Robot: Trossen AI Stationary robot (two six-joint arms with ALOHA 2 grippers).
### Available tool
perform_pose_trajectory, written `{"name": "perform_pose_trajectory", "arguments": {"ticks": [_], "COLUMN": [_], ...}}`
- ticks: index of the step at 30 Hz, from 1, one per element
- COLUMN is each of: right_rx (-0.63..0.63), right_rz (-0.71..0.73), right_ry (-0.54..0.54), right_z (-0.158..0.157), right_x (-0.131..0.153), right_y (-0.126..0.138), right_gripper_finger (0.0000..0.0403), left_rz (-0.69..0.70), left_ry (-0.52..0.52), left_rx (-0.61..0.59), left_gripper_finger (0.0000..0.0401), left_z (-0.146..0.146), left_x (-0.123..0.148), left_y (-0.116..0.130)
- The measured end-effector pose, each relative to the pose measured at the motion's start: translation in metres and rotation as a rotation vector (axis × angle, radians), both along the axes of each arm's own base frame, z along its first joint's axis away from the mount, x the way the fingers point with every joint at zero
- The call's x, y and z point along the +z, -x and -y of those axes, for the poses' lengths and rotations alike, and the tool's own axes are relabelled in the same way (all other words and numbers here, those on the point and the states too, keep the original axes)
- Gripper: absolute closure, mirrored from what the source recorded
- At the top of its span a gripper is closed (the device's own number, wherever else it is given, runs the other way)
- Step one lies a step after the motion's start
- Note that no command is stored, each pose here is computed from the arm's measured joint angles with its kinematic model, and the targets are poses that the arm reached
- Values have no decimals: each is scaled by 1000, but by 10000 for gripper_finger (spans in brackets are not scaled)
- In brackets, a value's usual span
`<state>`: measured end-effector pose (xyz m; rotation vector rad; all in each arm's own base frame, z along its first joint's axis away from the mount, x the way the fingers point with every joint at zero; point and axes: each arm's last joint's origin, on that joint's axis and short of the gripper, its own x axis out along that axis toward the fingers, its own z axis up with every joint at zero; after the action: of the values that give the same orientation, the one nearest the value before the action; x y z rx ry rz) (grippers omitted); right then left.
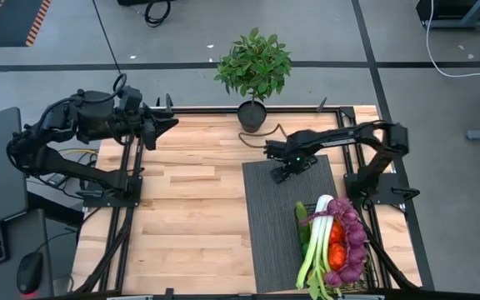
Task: Build produce basket
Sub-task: Return to home position
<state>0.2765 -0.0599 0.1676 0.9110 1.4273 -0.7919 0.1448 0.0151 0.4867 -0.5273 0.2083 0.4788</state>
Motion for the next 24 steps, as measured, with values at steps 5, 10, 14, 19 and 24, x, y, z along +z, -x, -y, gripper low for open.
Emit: {"name": "perform_pose_trajectory", "arguments": {"ticks": [5,10,14,19,24], "right_rx": [0,-14,-5,75,128], "right_rz": [95,175,163,269,391], "right_ry": [35,108,143,145,175], "right_z": [-4,-5,-7,-12,-19], "right_x": [32,60,74,92,111], "right_y": [11,26,40,50,60], "right_gripper_finger": [157,157,157,158,166], "left_rz": [-74,-172,-269,-405,-375], "left_ry": [25,22,24,15,87], "left_rx": [-36,-2,20,36,22], "left_gripper_finger": [229,229,230,241,309], "left_z": [-3,-9,-12,-13,-11], "left_x": [-7,-15,-23,-48,-96], "left_y": [-3,0,5,10,16]}}
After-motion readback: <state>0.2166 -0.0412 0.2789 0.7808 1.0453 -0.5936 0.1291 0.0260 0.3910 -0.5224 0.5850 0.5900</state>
